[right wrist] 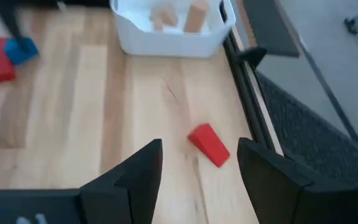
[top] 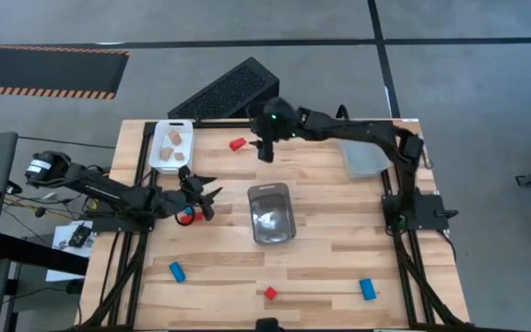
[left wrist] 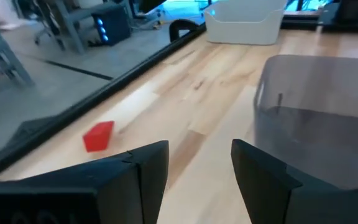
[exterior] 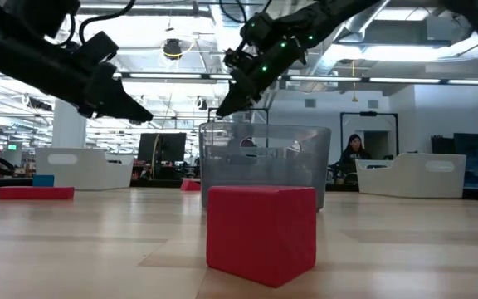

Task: Sort & place blocks by color
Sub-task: Put the top red block into the gray bin

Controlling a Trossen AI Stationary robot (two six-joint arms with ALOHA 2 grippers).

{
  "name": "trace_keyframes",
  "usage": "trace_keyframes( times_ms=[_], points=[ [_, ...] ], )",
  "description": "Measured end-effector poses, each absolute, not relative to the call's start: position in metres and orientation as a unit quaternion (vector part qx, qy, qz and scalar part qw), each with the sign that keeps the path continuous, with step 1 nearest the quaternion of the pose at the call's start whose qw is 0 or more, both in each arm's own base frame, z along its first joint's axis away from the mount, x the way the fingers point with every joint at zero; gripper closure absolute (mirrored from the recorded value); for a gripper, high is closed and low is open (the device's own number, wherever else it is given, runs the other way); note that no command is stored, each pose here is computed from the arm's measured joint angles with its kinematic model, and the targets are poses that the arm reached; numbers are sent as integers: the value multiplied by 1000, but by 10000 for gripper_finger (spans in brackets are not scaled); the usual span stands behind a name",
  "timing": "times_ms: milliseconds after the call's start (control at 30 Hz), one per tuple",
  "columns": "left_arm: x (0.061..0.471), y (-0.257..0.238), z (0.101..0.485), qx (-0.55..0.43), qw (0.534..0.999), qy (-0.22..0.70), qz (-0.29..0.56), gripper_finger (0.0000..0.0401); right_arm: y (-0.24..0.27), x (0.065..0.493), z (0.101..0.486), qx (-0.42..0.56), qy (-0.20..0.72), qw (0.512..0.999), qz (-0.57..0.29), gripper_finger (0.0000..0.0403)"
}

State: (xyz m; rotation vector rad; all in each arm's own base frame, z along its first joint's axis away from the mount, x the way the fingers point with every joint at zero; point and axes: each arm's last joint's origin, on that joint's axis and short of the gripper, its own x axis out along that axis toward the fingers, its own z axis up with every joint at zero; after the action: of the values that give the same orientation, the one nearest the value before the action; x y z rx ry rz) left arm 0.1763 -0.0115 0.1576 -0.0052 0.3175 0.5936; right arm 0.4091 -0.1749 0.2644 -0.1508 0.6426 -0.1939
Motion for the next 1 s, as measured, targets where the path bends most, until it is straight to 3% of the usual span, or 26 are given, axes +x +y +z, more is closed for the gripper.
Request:
trace_keyframes(
  times_ms=[533, 867, 1000],
  points=[
    [171, -23, 152, -45, 942, 163, 289, 235, -187, 432, 282, -147, 307, 938, -69, 173],
    [170, -21, 152, -32, 934, 159, 319, 235, -204, 450, 240, -96, 318, 943, -26, 173],
    [170, -17, 152, -27, 928, 156, 338, 235, -204, 457, 246, -57, 339, 938, -35, 173]
  ],
)
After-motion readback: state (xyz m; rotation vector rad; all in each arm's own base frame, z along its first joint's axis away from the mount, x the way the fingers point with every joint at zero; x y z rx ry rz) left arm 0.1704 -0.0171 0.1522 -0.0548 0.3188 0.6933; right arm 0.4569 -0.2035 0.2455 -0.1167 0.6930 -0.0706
